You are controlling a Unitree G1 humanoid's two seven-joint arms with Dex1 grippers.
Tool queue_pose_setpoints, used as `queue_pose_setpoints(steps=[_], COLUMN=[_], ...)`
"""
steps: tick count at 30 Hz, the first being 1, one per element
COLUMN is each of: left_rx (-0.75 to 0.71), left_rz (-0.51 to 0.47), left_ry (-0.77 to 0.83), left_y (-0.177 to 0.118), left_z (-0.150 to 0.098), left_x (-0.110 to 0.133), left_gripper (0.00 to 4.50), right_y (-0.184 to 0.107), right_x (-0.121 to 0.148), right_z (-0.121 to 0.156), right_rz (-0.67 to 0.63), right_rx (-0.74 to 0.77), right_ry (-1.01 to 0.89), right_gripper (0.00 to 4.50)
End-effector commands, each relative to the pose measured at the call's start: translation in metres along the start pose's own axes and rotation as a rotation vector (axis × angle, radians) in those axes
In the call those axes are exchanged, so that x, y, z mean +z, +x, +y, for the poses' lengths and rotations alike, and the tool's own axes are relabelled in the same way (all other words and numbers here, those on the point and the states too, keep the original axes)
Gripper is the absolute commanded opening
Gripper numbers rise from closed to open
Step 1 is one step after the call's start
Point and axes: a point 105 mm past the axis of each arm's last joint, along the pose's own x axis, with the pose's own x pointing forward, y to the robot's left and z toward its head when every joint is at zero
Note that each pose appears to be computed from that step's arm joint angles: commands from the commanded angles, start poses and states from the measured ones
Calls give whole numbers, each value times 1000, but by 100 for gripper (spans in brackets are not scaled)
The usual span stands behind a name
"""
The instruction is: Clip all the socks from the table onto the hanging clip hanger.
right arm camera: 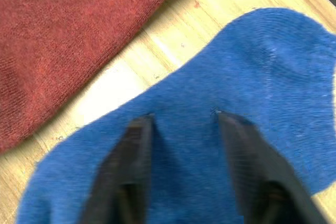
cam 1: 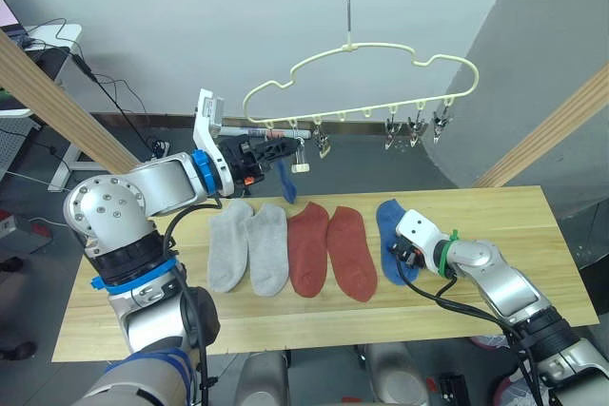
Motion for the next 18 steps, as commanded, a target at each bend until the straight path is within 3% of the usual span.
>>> queue_pose_setpoints(steps=[1,3,10,18], left_rx=[19,15,19,24], left_rz=[2,-28,-36,-71], left_ry=[-28,-66,-106,-213], left_y=[-2,-2,-1,2], left_z=[4,5,9,16], left_x=[-4,-1,-3,-5], left_gripper=[6,6,6,6], right_y=[-11,-20,-55,-82], right_x=[1,7,37,74], right_z=[-2,-6,-8,12], right_rz=[-26,-59,-186,-353], right_rx=[-14,-38,-76,-89], right_ry=[-35,-73,-149,-259], right_gripper=[43,2,2,2])
